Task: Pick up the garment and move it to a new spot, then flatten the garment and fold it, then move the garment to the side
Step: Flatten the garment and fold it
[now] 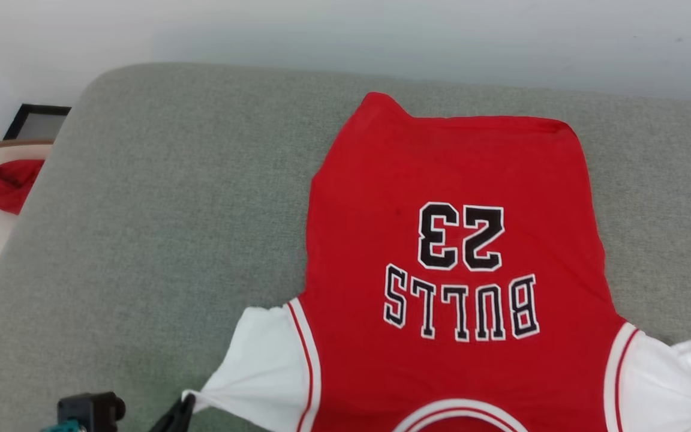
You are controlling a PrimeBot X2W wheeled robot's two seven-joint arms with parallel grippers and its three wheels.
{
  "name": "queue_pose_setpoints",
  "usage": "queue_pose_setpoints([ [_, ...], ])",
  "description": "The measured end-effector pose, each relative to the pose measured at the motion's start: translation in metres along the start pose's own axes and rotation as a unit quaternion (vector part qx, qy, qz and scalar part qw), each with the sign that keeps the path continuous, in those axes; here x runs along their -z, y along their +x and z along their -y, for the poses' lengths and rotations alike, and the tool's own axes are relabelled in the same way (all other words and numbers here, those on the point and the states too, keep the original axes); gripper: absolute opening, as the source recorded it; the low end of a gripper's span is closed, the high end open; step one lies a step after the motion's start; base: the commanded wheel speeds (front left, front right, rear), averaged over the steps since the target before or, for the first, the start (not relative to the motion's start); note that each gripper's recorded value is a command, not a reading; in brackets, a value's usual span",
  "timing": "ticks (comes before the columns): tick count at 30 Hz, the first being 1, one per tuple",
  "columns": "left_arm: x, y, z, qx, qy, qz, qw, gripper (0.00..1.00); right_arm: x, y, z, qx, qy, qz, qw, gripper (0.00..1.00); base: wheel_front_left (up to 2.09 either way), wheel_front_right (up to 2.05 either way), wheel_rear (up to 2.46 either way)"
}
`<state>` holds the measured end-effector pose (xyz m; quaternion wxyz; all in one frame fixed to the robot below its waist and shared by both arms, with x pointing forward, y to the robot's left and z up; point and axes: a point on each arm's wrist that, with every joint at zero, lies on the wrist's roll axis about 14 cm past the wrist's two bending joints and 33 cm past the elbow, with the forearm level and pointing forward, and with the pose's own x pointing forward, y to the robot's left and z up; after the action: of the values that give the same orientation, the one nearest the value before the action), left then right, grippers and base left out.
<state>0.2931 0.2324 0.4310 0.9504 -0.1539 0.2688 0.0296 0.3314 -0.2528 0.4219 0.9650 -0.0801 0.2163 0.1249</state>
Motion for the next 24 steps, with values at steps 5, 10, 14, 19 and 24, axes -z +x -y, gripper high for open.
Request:
queue_pose_setpoints([
  [5, 0.015, -0.007, 0.001, -0.006, -0.008, -0.028, 1.0, 0.0, 0.009, -0.001, -0.004, -0.006, 0.001, -0.016, 1.0, 0.0, 0.0, 0.0, 0.0],
  [10, 0.021, -0.007, -0.001, -0.013, -0.007, -0.036, 0.999, 0.0, 0.012, 0.004, -0.013, -0.02, 0.005, -0.03, 0.999, 0.0, 0.0, 0.0, 0.0],
  [14, 0.022, -0.002, 0.0, -0.014, -0.006, -0.035, 0.999, 0.0, 0.011, 0.009, -0.022, -0.033, 0.02, -0.04, 0.998, 1.0, 0.0, 0.0, 0.0],
  [19, 0.025, 0.003, 0.003, -0.011, -0.01, -0.036, 0.999, 0.0, -0.009, 0.014, -0.038, -0.062, 0.057, -0.022, 0.996, 1.0, 0.0, 0.0, 0.0],
  [24, 0.029, 0.009, 0.006, -0.008, -0.015, -0.038, 0.999, 0.0, -0.047, 0.02, -0.037, -0.07, 0.083, 0.023, 0.994, 1.0, 0.0, 0.0, 0.0],
])
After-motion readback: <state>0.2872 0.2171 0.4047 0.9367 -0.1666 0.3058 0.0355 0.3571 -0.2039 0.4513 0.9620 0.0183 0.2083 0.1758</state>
